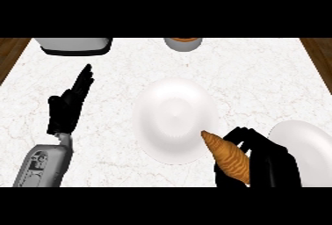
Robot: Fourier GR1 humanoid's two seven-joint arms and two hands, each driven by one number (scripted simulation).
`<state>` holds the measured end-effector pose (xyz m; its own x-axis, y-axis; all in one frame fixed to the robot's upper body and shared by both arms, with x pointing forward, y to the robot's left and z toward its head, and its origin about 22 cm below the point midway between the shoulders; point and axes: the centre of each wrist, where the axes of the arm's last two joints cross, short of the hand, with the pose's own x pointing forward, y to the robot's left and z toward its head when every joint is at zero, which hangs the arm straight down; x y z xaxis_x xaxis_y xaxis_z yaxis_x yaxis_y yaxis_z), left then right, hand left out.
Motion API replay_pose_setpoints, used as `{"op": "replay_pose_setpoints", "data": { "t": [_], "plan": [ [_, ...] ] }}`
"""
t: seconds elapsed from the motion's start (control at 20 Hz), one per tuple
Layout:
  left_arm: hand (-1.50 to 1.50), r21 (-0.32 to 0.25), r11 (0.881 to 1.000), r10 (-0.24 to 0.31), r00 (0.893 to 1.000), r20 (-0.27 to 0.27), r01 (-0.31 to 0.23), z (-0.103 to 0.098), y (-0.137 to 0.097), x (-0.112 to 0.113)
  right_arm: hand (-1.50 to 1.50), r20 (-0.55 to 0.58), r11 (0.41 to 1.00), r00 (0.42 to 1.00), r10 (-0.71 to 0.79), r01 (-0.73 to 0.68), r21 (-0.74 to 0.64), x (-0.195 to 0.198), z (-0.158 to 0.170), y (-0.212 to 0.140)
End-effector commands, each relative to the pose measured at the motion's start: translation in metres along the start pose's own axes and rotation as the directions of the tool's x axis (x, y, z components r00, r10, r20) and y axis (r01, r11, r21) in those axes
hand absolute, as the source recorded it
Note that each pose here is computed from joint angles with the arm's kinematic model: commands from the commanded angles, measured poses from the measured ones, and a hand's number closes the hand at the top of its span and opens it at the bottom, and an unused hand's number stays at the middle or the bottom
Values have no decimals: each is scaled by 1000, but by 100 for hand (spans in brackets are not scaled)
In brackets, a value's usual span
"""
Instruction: Pick the croissant from the plate and place it in the plate
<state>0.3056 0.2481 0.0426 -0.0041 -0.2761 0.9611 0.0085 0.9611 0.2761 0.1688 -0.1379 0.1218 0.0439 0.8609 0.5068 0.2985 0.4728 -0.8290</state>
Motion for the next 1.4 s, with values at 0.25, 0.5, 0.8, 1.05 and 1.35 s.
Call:
{"op": "replay_pose_setpoints", "data": {
  "t": [0.25,0.5,0.8,1.05,1.35],
  "plan": [
    [0,-7,1000,8,1000,4,-8,5,6,-7,150,-11,996,999,-51,52,76,48,-66,72],
    [0,-10,1000,-11,1000,10,11,0,0,1,150,-22,977,989,146,-141,162,56,-89,109],
    [0,-16,1000,3,1000,27,-3,7,10,-1,-150,-184,968,979,90,-42,246,46,-106,152],
    [0,-25,1000,4,999,33,-3,2,0,9,-150,-209,970,977,-34,83,229,32,-116,178],
    [0,-16,1000,3,1000,22,-2,1,4,10,-150,-172,946,953,-248,276,167,38,-106,180]
  ]
}}
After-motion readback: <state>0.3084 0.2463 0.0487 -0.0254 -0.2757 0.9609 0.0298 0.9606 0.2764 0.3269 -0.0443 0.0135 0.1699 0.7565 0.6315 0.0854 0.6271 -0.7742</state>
